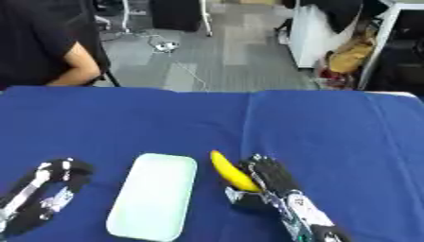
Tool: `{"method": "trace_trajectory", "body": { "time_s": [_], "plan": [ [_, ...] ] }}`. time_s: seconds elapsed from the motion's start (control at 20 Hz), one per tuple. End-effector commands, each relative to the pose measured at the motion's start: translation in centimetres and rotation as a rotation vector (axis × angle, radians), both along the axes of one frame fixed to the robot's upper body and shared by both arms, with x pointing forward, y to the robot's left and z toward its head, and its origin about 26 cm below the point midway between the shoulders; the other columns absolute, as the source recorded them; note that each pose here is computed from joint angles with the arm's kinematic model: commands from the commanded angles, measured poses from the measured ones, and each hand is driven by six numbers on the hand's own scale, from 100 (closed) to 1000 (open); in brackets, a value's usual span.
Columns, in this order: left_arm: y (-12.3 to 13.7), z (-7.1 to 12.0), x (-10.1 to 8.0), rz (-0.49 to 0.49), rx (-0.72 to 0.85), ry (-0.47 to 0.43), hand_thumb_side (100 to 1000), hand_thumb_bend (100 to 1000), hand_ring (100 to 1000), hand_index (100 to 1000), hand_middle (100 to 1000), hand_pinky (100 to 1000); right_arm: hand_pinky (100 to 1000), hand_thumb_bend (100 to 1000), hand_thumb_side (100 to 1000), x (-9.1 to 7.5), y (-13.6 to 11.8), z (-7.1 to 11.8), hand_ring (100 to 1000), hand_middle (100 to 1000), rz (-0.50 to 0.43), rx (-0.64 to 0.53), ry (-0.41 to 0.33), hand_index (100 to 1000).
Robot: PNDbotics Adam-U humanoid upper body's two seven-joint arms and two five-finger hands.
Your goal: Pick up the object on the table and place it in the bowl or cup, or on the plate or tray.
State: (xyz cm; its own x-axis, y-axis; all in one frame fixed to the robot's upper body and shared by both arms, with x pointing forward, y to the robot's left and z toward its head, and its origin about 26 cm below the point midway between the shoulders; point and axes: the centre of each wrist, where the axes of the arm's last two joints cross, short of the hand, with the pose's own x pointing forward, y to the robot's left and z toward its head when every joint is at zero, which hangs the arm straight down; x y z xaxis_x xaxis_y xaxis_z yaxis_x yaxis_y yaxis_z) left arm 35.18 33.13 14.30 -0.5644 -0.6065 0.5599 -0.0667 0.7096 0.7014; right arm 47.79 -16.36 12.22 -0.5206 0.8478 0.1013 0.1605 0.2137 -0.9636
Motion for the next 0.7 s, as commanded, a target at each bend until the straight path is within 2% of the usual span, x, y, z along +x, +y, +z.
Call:
{"method": "trace_trajectory", "body": {
  "time_s": [0.05,0.4,0.55,0.6,0.65,0.7],
  "plan": [
    [0.2,0.9,0.0,-0.003,0.013,-0.023,876,100,616,760,620,518,100,100,663,0.2,-0.7,0.9,113,185,-0.009,0.004,-0.026,377],
    [0.3,0.8,0.0,0.001,0.013,-0.019,876,100,616,760,620,518,100,100,661,0.2,-0.5,1.7,109,186,0.004,0.029,-0.041,377],
    [0.5,0.6,0.0,0.008,0.015,-0.014,875,100,616,760,620,518,100,100,658,0.1,-0.2,3.3,106,187,0.025,0.059,-0.071,378],
    [0.6,0.6,-0.1,0.011,0.015,-0.012,875,100,616,760,620,518,100,100,723,0.0,-0.1,4.0,105,188,0.033,0.073,-0.081,378],
    [0.6,0.5,-0.1,0.014,0.015,-0.01,875,100,616,760,620,518,100,100,655,-0.1,0.0,4.6,105,188,0.041,0.085,-0.09,378],
    [0.7,0.4,-0.1,0.016,0.015,-0.007,875,100,616,760,620,518,100,100,653,-0.2,0.1,5.3,105,188,0.049,0.097,-0.098,378]
  ]
}}
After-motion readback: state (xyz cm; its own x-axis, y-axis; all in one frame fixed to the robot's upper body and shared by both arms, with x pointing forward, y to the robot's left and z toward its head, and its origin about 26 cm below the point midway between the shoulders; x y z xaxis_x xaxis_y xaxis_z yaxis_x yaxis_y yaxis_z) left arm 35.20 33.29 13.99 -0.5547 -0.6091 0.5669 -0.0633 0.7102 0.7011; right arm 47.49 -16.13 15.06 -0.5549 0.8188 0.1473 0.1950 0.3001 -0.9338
